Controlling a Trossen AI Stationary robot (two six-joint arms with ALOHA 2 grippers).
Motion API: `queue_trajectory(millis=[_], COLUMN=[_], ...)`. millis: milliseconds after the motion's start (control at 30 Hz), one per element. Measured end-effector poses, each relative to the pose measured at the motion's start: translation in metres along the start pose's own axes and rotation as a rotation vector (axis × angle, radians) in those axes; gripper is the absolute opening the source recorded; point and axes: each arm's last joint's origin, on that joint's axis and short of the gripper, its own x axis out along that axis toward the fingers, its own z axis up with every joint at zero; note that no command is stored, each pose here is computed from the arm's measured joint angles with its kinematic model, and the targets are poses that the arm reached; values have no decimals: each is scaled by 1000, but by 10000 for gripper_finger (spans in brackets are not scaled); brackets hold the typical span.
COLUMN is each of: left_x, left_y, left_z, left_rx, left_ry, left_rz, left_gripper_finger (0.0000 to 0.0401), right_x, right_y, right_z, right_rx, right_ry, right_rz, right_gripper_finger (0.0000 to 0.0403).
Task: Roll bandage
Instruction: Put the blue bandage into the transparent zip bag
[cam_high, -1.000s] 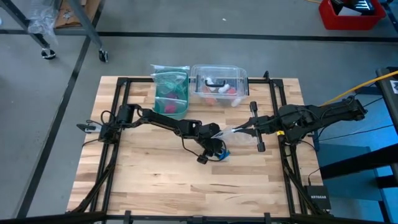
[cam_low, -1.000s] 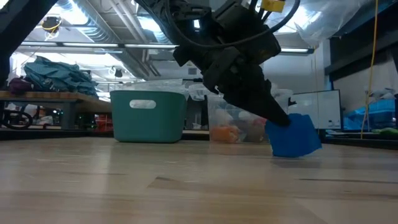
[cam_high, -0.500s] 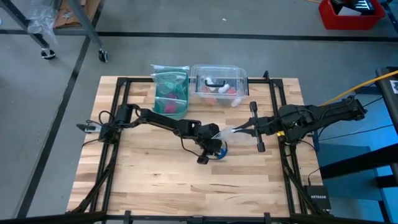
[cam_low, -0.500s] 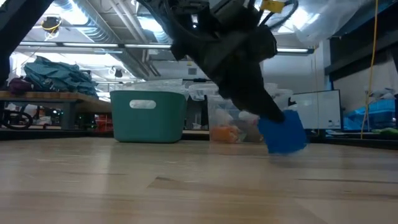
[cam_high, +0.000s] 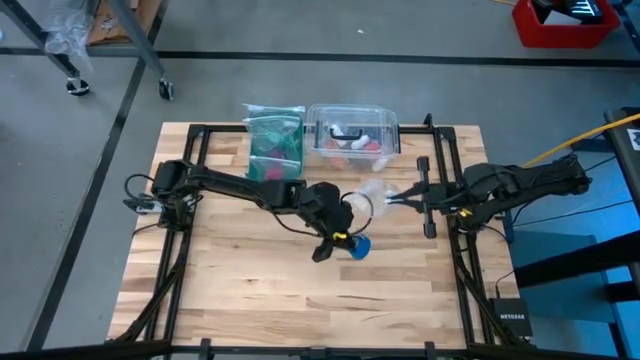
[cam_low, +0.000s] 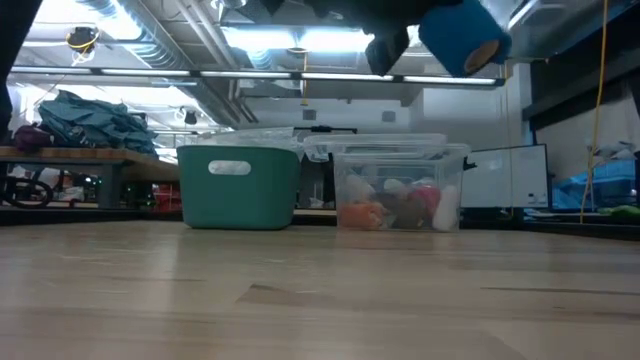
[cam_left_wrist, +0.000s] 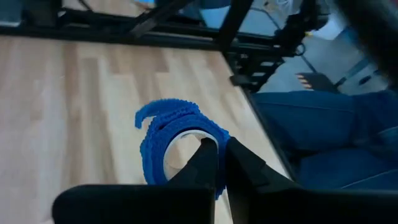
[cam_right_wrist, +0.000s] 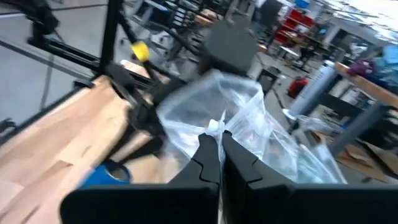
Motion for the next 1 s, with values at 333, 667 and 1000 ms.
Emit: queue_trajectory(millis=[333, 667, 1000], left_x=[14, 4, -11], left_y=[-26, -14, 15], left_z=[-11, 9, 25], left_rx=[-18, 78, -17], left_ry=[60, -124, -260], left_rz=[-54, 61, 118], left_gripper_finger=[3, 2, 2], right_x=[-20, -22, -23], right_y=[-10, -5, 3], right_z=[2, -10, -21], right_rx=[-56, -41, -2], right_ry=[7, 112, 186], right_rz=[-171, -97, 65], right_gripper_finger=[1, 1, 1])
